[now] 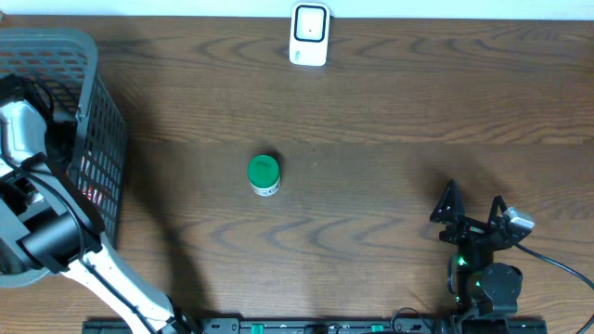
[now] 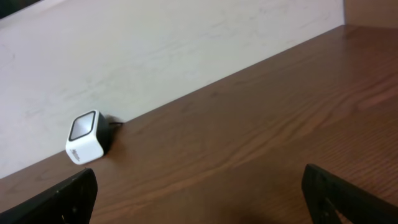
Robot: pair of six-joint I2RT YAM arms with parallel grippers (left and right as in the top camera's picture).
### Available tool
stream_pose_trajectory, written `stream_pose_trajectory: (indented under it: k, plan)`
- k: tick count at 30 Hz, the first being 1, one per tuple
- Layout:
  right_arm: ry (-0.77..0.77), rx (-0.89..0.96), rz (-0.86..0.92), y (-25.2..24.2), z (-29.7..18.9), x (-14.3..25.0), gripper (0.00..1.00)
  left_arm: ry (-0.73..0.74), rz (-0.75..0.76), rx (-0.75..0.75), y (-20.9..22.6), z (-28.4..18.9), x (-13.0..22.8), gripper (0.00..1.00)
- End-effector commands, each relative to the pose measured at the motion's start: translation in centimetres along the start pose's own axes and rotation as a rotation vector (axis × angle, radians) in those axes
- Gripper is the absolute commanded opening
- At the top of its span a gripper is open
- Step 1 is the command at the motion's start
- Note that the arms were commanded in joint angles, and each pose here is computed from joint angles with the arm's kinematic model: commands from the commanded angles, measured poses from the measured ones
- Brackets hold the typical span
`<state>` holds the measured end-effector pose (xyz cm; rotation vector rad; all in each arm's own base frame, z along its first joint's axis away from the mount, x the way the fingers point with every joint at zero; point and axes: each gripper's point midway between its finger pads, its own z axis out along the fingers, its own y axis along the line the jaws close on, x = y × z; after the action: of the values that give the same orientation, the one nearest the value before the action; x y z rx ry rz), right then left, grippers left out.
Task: Scan the item barcode
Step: 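Reach the left gripper back into the basket toward the orange snack pack, then grasp the orange snack pack with the left gripper and lift it out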
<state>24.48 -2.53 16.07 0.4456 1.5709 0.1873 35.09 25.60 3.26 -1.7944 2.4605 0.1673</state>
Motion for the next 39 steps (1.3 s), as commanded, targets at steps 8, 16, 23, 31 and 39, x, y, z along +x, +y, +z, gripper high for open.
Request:
stream_pose_trajectory:
  k: [8,16,23,31,39]
  plan:
    - [0.0,-0.002,-0.013,0.0,0.0,0.0,0.99,0.052,-0.023,-0.06,0.9,3.8,1.3,0.83]
    - [0.0,-0.002,-0.013,0.0,0.0,0.0,0.99,0.038,-0.027,-0.049,1.6,1.4,0.9,0.66]
    - [0.0,-0.002,-0.013,0.0,0.0,0.0,0.99,-0.103,-0.079,0.058,3.2,-8.7,-1.1,0.66]
    - [0.0,-0.002,-0.013,0.0,0.0,0.0,0.99,-0.381,-0.049,0.534,3.9,-28.5,2.6,0.65]
    - [0.0,-0.002,-0.013,0.0,0.0,0.0,0.99,-0.441,0.195,1.034,3.7,-42.2,15.4,0.66]
